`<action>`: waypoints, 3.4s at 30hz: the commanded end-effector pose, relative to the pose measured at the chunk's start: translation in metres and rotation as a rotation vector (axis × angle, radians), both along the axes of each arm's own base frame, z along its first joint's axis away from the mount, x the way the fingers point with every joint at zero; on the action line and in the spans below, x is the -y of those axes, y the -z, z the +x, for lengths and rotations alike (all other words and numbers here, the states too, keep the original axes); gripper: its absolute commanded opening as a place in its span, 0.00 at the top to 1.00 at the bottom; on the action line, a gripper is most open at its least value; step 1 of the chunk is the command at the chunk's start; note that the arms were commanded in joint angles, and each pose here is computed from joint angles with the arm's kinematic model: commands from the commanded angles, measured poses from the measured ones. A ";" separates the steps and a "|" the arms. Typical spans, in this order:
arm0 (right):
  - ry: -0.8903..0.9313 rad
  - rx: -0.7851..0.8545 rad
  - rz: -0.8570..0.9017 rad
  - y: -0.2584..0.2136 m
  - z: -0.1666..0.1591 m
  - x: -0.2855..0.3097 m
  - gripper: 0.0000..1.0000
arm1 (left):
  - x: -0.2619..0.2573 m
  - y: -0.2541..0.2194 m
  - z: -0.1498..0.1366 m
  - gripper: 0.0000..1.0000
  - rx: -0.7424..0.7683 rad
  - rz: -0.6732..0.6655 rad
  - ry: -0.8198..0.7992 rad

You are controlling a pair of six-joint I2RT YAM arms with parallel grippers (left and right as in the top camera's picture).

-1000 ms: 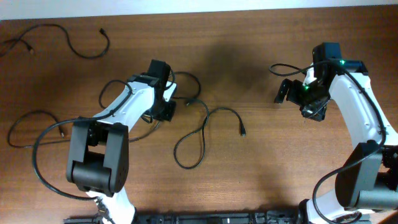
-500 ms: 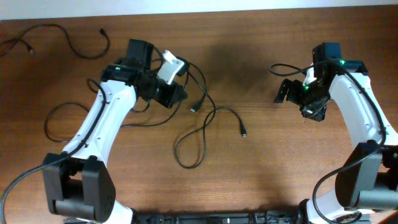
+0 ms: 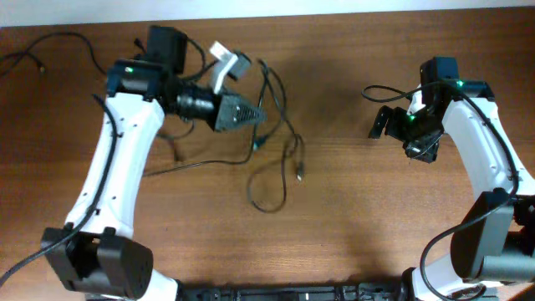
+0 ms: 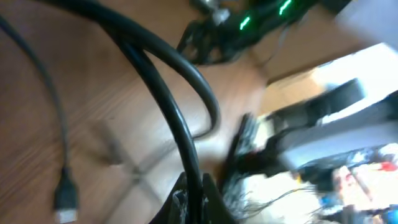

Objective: Untangle cables
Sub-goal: 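Pull the grasped cable leftward out of the pile with the left gripper, then place the cable at the left side and withdraw the left gripper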

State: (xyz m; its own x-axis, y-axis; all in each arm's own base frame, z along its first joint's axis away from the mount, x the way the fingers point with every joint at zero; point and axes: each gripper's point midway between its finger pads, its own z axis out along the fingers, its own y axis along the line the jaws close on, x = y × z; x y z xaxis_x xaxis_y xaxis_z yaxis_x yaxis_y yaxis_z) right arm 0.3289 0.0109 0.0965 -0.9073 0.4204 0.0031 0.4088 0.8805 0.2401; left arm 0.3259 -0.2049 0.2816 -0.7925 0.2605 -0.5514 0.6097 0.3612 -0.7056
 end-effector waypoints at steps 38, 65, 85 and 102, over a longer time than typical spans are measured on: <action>-0.010 0.014 -0.007 -0.004 0.000 0.001 0.02 | -0.479 -0.052 0.131 1.00 0.067 -0.028 -2.193; -0.010 0.014 -0.007 -0.004 0.000 0.001 0.02 | -0.514 0.177 0.094 0.01 -0.494 0.480 -1.859; -0.010 0.014 -0.007 -0.004 0.000 0.001 0.02 | -0.531 0.284 -0.066 0.15 -1.217 0.620 -2.123; -0.010 0.014 -0.007 -0.004 0.000 0.001 0.02 | -0.568 0.259 0.057 1.00 -0.565 0.308 -1.862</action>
